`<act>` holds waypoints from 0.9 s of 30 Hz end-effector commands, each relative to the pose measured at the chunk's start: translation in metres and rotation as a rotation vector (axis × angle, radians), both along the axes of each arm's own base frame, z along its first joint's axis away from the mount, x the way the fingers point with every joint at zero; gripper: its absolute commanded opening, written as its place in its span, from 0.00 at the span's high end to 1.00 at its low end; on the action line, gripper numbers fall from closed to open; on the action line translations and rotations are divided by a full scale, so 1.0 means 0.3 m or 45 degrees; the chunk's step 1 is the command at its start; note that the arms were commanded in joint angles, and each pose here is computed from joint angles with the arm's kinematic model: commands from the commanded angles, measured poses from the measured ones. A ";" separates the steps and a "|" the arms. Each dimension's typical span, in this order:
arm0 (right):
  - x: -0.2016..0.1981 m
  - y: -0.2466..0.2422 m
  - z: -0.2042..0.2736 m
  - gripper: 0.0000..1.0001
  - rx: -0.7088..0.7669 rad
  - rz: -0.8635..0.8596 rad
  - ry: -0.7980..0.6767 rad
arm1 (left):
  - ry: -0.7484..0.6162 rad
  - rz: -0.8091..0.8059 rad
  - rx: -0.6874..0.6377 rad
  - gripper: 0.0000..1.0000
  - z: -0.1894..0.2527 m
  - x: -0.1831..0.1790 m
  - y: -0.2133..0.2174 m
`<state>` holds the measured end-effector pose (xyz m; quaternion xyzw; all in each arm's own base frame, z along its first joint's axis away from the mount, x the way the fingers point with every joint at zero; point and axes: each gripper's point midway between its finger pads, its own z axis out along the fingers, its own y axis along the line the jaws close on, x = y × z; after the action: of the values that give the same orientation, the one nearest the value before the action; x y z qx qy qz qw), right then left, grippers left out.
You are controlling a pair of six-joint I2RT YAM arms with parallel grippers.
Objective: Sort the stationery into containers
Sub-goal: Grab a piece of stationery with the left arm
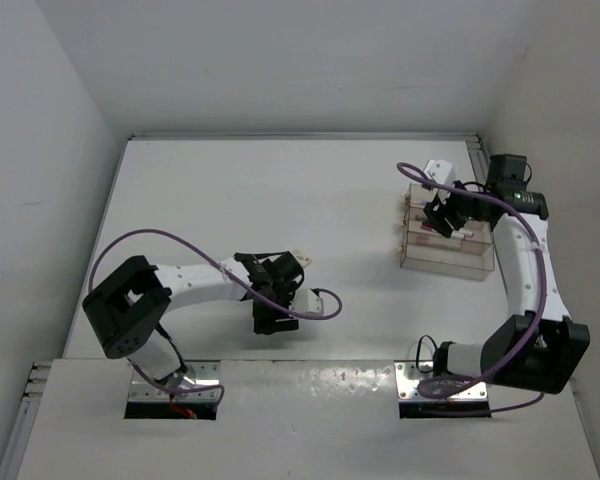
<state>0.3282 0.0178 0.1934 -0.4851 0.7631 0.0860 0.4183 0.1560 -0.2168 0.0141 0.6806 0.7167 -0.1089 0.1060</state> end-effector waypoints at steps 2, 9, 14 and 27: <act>-0.051 0.051 0.057 0.44 0.112 0.013 -0.024 | -0.047 0.034 0.020 0.31 -0.016 0.033 -0.037; -0.075 0.058 0.107 0.44 0.174 -0.013 -0.070 | -0.030 0.075 0.010 0.50 -0.069 0.042 -0.082; -0.102 0.065 0.155 0.47 0.219 -0.003 -0.163 | 0.015 0.109 -0.023 0.71 -0.089 0.037 -0.108; -0.245 0.108 0.044 0.51 -0.017 0.334 -0.318 | 0.313 0.180 -0.332 1.00 0.123 0.082 -0.259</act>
<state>0.2740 0.0361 0.2143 -0.5128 0.7017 0.0787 0.4883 0.1794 -0.2696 0.0146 0.6065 0.7636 -0.1968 0.1017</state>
